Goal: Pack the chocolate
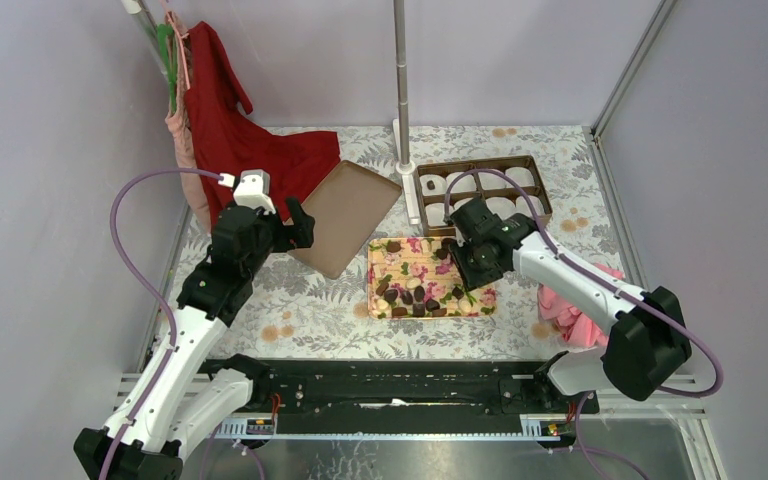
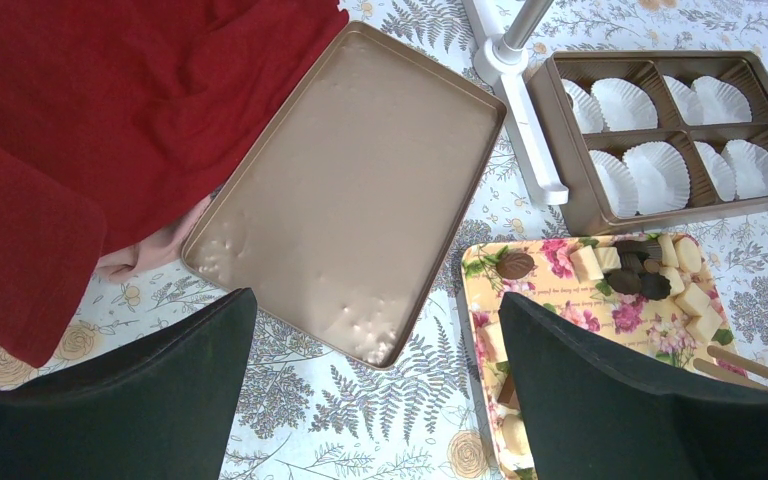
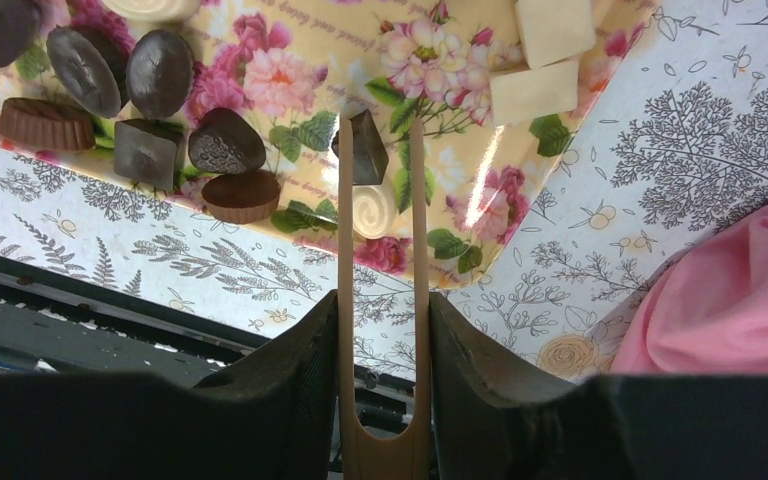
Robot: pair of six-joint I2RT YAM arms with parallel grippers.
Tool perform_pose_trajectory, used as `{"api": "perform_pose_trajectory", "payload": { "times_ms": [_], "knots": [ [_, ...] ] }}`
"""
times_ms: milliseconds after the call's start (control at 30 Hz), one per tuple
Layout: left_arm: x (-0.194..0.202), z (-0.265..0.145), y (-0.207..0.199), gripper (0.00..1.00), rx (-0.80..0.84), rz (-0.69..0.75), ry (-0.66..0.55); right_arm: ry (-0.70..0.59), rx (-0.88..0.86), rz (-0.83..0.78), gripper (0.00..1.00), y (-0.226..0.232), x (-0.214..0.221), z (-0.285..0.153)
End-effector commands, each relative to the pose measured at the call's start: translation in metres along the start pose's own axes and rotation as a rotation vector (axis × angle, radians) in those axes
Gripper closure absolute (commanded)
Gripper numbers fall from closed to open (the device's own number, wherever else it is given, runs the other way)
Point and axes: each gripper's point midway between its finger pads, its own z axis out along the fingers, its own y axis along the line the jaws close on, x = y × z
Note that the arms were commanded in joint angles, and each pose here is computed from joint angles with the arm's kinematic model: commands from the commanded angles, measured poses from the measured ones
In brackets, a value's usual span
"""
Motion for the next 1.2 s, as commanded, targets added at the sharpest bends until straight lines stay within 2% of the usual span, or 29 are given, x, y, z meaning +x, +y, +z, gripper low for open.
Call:
{"api": "perform_pose_trajectory", "payload": {
  "times_ms": [0, 400, 767, 1167],
  "knots": [
    [-0.003, 0.0, -0.001, 0.01, 0.012, -0.009, -0.015, 0.022, -0.025, -0.004, 0.6, 0.009, 0.006, 0.001],
    [0.0, 0.002, -0.002, 0.01, 0.016, -0.009, -0.003, 0.092, -0.049, -0.039, 0.6, 0.018, 0.018, 0.015],
    [0.001, 0.003, -0.003, 0.01, 0.02, -0.008, 0.004, 0.129, 0.016, -0.05, 0.6, 0.007, 0.023, 0.02],
    [0.0, 0.002, -0.002, 0.01, 0.015, -0.009, -0.003, 0.076, 0.149, -0.017, 0.55, -0.016, 0.014, 0.006]
  ]
}}
